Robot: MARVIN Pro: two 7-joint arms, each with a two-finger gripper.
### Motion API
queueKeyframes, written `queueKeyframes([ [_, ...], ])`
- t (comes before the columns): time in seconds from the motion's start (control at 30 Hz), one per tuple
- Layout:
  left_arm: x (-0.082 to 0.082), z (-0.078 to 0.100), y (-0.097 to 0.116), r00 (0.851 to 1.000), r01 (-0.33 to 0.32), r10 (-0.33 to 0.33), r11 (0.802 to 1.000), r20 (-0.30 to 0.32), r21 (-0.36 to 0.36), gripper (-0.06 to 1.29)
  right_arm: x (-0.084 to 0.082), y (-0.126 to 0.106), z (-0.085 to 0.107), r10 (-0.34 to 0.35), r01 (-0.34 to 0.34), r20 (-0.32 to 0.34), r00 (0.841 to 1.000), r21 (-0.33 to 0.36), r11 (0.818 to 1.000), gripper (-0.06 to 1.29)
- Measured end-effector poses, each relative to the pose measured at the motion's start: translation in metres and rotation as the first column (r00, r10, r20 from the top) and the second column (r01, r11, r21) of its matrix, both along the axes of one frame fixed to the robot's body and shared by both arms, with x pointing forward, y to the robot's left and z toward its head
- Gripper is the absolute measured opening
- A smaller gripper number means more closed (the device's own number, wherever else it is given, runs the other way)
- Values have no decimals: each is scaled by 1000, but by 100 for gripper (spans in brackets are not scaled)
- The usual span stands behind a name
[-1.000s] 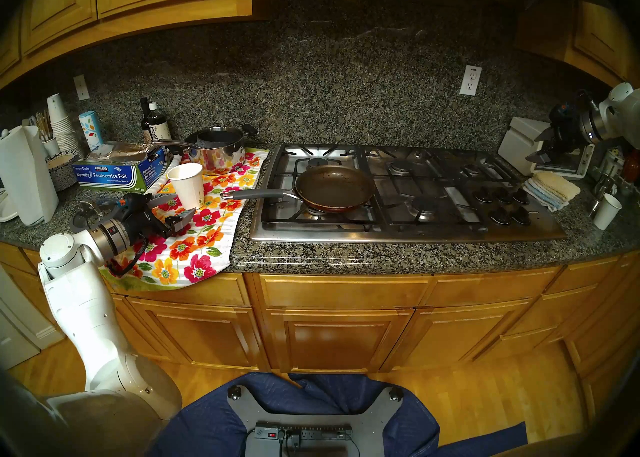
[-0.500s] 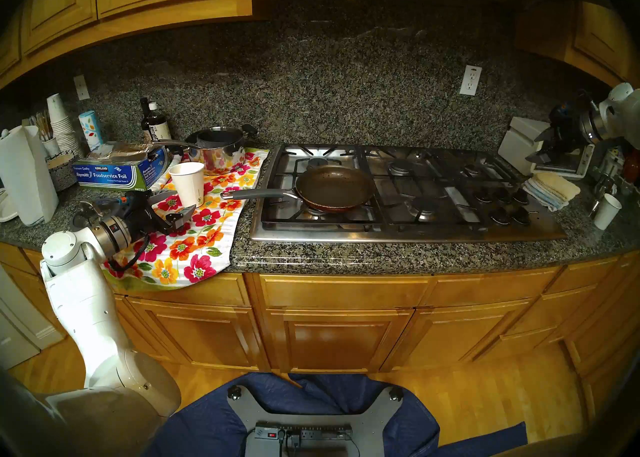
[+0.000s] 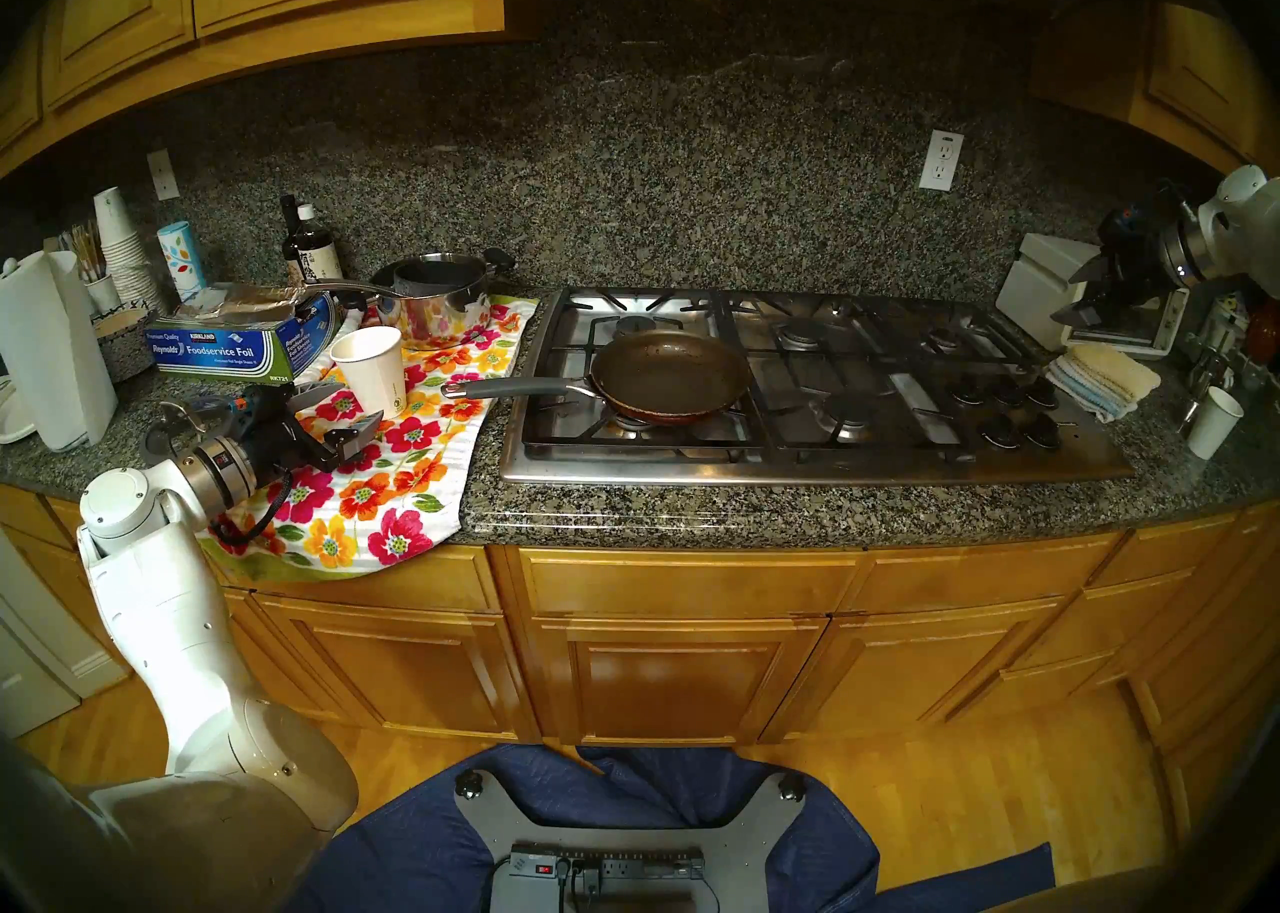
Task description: Pick up the water cup, pour water into the pot, turn on the stove
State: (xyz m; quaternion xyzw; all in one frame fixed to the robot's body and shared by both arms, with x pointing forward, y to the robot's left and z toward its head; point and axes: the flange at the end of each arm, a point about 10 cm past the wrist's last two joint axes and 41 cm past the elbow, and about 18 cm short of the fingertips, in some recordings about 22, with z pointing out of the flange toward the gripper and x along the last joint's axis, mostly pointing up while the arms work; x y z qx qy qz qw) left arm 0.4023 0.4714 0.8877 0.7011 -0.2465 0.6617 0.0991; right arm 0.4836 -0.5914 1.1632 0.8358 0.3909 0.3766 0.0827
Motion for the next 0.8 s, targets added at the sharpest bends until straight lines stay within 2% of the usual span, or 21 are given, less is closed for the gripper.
queueKeyframes([
  [0.8, 20, 5, 2, 1000, -16, 17, 1000, 22, -8, 123, 0, 0, 0, 0, 0, 0, 1000, 0, 1000, 123],
])
